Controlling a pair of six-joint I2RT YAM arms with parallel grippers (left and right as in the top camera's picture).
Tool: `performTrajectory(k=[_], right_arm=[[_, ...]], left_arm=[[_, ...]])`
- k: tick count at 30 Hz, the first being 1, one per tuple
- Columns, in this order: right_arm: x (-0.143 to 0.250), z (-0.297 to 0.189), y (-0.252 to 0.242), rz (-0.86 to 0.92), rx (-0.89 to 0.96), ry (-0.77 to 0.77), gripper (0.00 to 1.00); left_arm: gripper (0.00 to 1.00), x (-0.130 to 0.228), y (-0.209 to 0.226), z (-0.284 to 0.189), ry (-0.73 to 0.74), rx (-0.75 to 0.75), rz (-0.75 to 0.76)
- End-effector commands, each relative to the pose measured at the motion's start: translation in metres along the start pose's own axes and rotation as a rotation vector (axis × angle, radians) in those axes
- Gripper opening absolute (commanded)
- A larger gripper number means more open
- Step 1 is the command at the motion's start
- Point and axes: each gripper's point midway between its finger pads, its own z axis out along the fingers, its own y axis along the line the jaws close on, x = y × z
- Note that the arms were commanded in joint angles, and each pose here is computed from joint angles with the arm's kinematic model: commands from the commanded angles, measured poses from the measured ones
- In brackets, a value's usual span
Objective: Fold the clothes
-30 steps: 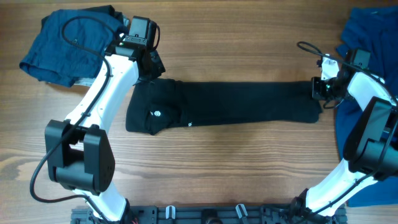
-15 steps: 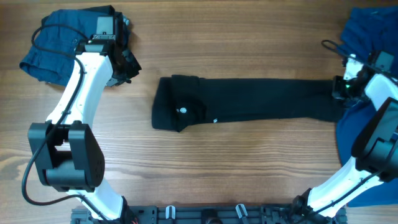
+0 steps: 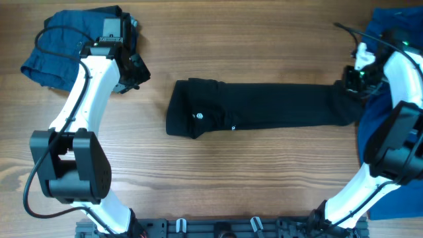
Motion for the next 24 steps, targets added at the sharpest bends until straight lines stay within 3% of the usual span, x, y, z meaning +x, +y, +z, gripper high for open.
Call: performTrajectory(k=[1,7,11,17,22,24], right_arm=[[0.001,-0.019,0.053,0.057,-0.108,-0.004,0.04],[0.025,-0.012,0.126,0.182,-0.16,0.114,0.04],[0.022,-0.006,0.173,0.127,-0.188,0.082,0.04],[0.021,0.018,0.202,0.082,-0.103,0.045,0.06],[0.023,0.034,0.216,0.047,-0.092,0.05,0.22],[0.027,0.038,0.22,0.037,-0.103,0.071,0.5]], left_arm=[[0.45,-0.005,-0.001,-0.002,-0.019,0.0,0.008],[0.45,-0.005,-0.001,-0.002,-0.019,0.001,0.005],[0.45,-0.005,-0.001,-0.002,-0.019,0.001,0.005],[0.44,0.0,-0.009,-0.002,0.009,0.047,0.005],[0.44,0.0,-0.01,-0.002,0.011,0.048,0.005],[0.44,0.0,-0.01,-0.002,0.011,0.049,0.006]])
